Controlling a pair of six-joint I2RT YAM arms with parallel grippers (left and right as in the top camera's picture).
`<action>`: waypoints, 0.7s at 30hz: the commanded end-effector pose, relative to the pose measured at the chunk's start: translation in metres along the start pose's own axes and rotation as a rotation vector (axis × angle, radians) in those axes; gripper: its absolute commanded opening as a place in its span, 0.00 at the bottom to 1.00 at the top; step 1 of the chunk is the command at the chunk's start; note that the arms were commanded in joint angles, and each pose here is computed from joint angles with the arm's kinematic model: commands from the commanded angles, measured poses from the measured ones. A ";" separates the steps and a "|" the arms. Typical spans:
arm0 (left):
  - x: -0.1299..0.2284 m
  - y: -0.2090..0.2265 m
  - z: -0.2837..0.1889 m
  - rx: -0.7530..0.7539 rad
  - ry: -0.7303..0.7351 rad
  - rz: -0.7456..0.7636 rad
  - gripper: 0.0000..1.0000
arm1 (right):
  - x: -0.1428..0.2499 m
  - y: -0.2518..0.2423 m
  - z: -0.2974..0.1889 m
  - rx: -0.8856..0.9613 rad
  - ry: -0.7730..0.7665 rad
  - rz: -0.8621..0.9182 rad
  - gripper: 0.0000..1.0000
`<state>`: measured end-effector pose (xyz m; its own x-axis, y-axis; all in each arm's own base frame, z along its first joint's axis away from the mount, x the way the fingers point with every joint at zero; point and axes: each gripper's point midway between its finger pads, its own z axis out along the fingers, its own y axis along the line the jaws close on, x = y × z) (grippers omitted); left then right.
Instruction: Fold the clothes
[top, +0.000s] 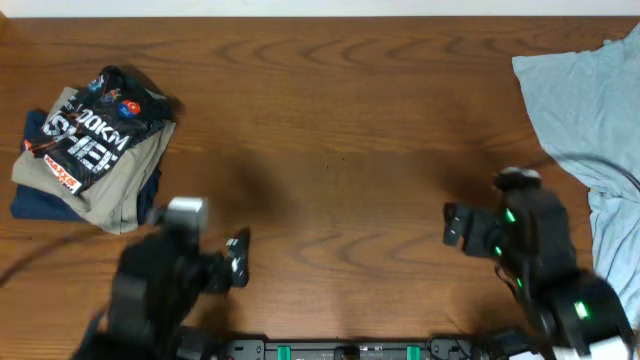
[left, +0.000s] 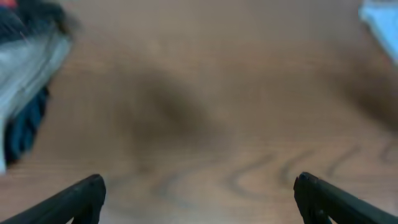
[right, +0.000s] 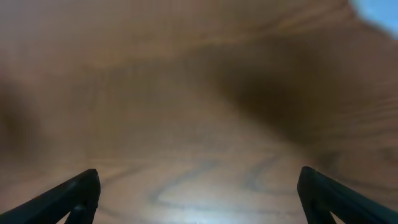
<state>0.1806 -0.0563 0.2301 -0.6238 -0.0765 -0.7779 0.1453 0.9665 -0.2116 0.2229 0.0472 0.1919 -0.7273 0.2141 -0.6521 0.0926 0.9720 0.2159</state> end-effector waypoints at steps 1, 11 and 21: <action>0.003 0.006 -0.019 -0.003 -0.116 -0.007 0.98 | -0.002 -0.013 -0.014 0.042 -0.084 0.036 0.99; 0.003 0.005 -0.058 0.044 -0.291 -0.006 0.98 | -0.004 -0.014 -0.032 0.010 -0.150 0.046 0.99; 0.003 0.005 -0.058 0.044 -0.291 -0.006 0.98 | 0.004 -0.017 -0.031 0.025 -0.119 0.041 0.99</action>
<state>0.1349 -0.0387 0.2622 -0.3779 -0.1486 -0.9138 0.1889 0.9539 -0.2332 0.1993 0.0299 0.2131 -0.6293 0.2587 -0.7328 0.1217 0.9641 0.2358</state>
